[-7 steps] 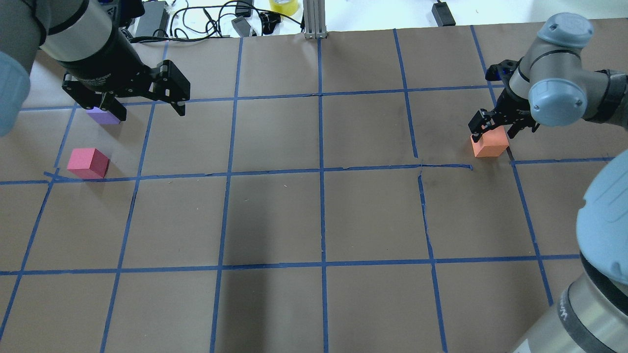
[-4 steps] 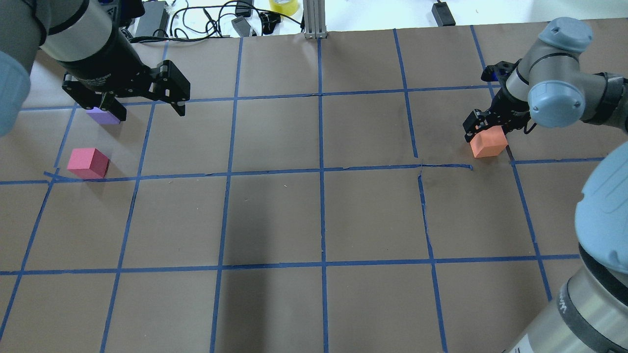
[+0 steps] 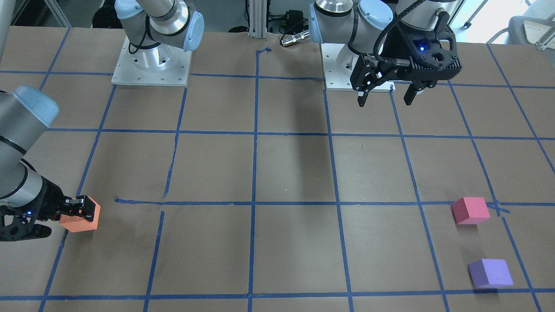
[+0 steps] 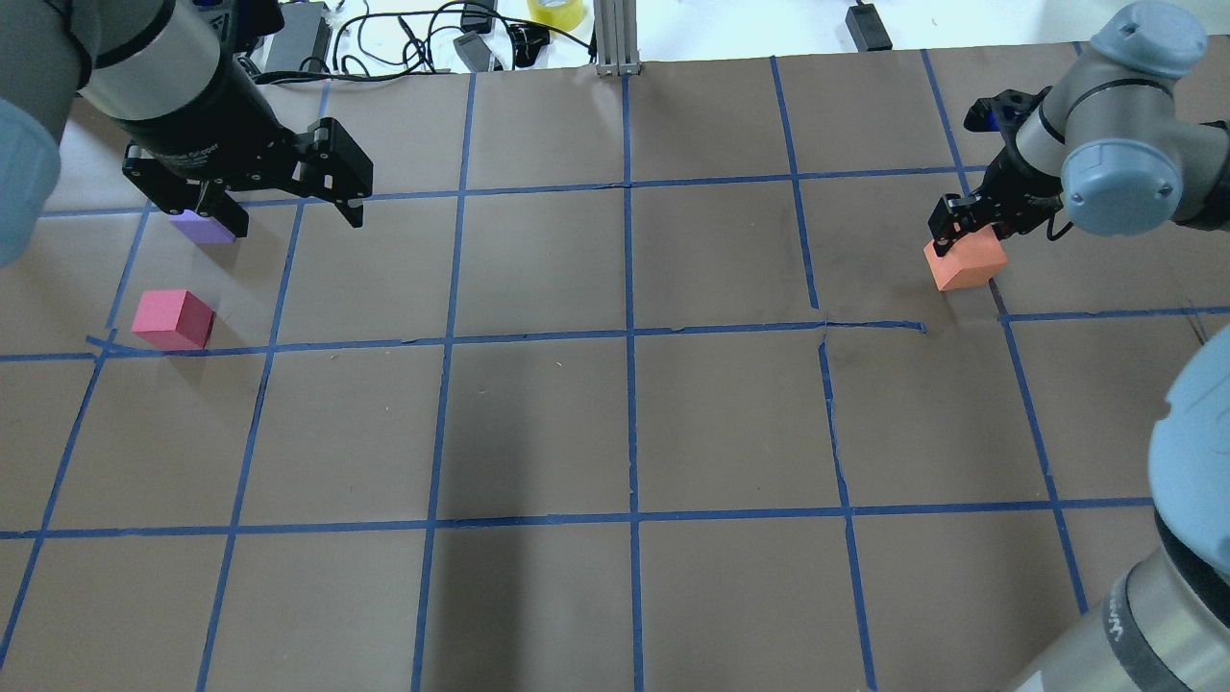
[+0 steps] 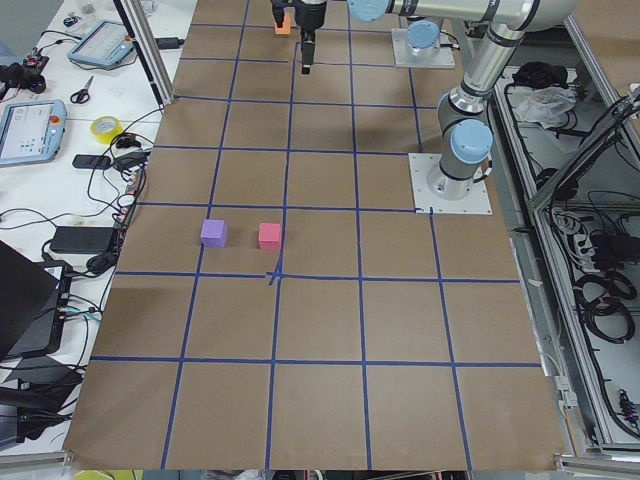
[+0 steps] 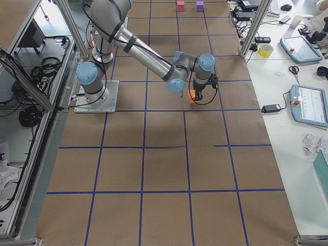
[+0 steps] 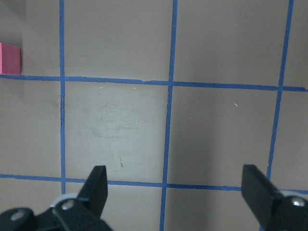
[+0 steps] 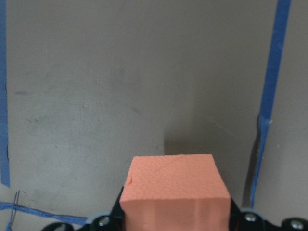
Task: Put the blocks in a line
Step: 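Carry the orange cube toward the table center and lower it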
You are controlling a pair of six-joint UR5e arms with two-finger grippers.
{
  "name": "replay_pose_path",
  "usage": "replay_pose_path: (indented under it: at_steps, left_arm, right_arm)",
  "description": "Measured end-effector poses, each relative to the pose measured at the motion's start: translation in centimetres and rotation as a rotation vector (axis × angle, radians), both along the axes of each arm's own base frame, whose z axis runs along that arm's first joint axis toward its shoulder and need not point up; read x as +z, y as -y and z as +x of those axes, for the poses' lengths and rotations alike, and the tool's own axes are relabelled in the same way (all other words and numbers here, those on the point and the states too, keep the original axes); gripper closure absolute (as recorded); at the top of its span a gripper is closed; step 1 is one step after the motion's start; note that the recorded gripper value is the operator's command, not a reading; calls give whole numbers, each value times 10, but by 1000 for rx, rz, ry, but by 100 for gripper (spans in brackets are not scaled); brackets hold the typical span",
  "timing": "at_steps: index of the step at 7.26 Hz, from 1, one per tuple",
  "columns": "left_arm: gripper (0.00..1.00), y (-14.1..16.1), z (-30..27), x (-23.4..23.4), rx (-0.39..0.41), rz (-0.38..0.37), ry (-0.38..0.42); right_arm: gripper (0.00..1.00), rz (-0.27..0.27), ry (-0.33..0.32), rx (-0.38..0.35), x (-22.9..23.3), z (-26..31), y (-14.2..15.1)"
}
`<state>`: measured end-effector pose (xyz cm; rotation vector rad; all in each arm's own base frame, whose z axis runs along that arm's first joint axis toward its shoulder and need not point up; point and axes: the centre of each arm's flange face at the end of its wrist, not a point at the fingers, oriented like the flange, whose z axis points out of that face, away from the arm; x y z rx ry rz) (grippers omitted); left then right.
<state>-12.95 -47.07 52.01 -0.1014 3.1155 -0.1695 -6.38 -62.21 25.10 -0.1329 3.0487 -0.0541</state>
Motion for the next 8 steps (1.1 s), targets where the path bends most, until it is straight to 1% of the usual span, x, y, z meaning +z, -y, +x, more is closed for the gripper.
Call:
replay_pose_path:
  at_steps: [1,2,3,4,5,7,8]
  left_arm:
    - [0,0,0,0,0,0,0]
    - [0,0,0,0,0,0,0]
    - [0,0,0,0,0,0,0]
    - [0,0,0,0,0,-1,-1]
    - [0,0,0,0,0,-1,-1]
    - [0,0,0,0,0,-1,-1]
    - [0,0,0,0,0,-1,-1]
  right_arm:
    - [100,-68,-4,-39,41,10,-5]
    - [100,-136,9,-93,85,36,-13]
    - [100,-167,27,-129,109,74,-18]
    - [100,-179,43,-124,119,119,-17]
    - [100,-180,42,-102,121,168,-13]
    - [100,-190,-8,-38,118,262,-3]
    - [100,-190,-14,-13,109,308,1]
